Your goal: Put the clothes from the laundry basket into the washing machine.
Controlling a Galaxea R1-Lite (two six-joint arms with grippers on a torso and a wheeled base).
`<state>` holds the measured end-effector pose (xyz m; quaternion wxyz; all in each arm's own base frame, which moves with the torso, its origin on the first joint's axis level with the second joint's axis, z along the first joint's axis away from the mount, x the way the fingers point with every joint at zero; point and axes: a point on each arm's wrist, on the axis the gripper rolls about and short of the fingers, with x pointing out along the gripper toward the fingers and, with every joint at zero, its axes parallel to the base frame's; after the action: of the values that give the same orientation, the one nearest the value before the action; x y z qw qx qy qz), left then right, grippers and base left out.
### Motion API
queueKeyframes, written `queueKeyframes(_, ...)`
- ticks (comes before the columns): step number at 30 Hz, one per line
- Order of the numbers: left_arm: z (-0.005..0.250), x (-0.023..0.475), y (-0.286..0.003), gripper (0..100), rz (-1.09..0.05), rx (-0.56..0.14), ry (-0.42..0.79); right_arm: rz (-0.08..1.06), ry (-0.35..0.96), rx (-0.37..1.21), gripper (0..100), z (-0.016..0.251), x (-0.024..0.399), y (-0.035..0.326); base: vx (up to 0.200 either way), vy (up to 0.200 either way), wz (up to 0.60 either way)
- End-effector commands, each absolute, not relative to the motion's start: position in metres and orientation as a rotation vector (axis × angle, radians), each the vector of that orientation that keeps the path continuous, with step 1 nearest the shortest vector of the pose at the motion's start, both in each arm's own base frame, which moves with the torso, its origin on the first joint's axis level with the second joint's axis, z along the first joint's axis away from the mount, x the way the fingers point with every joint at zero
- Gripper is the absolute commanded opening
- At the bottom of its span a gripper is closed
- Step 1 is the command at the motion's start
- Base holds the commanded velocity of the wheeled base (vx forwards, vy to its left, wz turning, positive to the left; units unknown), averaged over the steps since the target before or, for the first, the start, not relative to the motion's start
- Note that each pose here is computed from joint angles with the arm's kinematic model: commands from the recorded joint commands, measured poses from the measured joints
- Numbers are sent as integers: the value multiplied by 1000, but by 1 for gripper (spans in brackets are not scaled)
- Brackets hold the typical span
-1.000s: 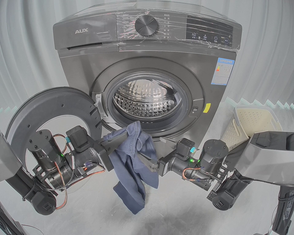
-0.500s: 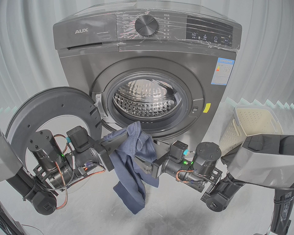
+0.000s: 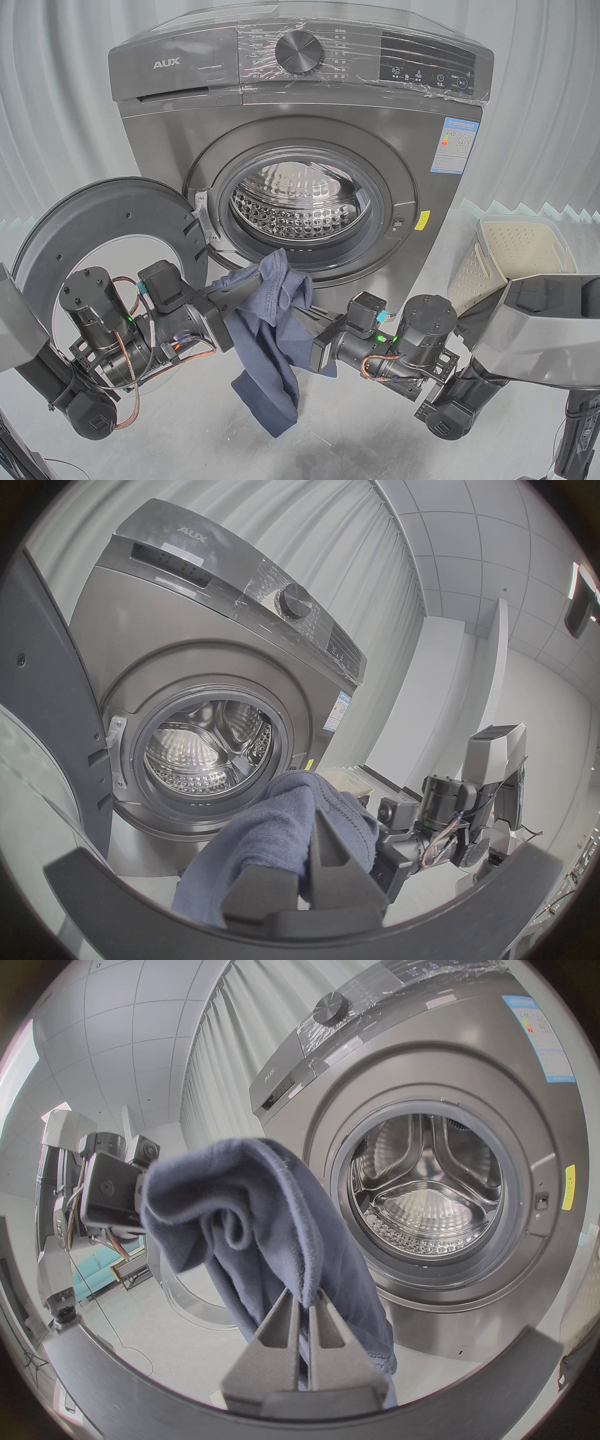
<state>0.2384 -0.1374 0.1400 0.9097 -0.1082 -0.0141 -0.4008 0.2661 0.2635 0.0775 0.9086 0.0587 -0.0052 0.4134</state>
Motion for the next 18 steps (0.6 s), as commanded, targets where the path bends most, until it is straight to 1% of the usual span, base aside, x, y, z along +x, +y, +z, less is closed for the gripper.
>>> queueKeyframes(1, 140, 239, -138, 0, -827, -225, -29, 861, -37, 136, 0, 93, 255, 262, 0, 0, 0)
queueKeyframes(2, 140, 239, -138, 0, -827, -226, -30, 827, -36, 138, 0, 96, 250, 259, 0, 0, 0)
queueKeyframes(4, 141, 239, -137, 0, -827, -231, -28, 799, -31, 135, 0, 97, 247, 255, 0, 0, 0)
queueKeyframes(8, 141, 236, -137, 0, -840, -248, -17, 777, -43, 141, 0, 105, 246, 246, 0, 0, 0)
queueKeyframes(9, 141, 236, -137, 100, -842, -248, -17, 774, -49, 143, 0, 108, 245, 244, 0, 0, 0)
queueKeyframes(13, 140, 237, -137, 100, -837, -258, -10, 765, -59, 145, 0, 114, 243, 237, 0, 0, 0)
queueKeyframes(14, 137, 237, -136, 100, -828, -278, 11, 764, -69, 149, 0, 121, 238, 232, 0, 0, 0)
queueKeyframes(18, 131, 242, -134, 100, -808, -282, 34, 765, -85, 156, 0, 131, 230, 224, 0, 0, 0)
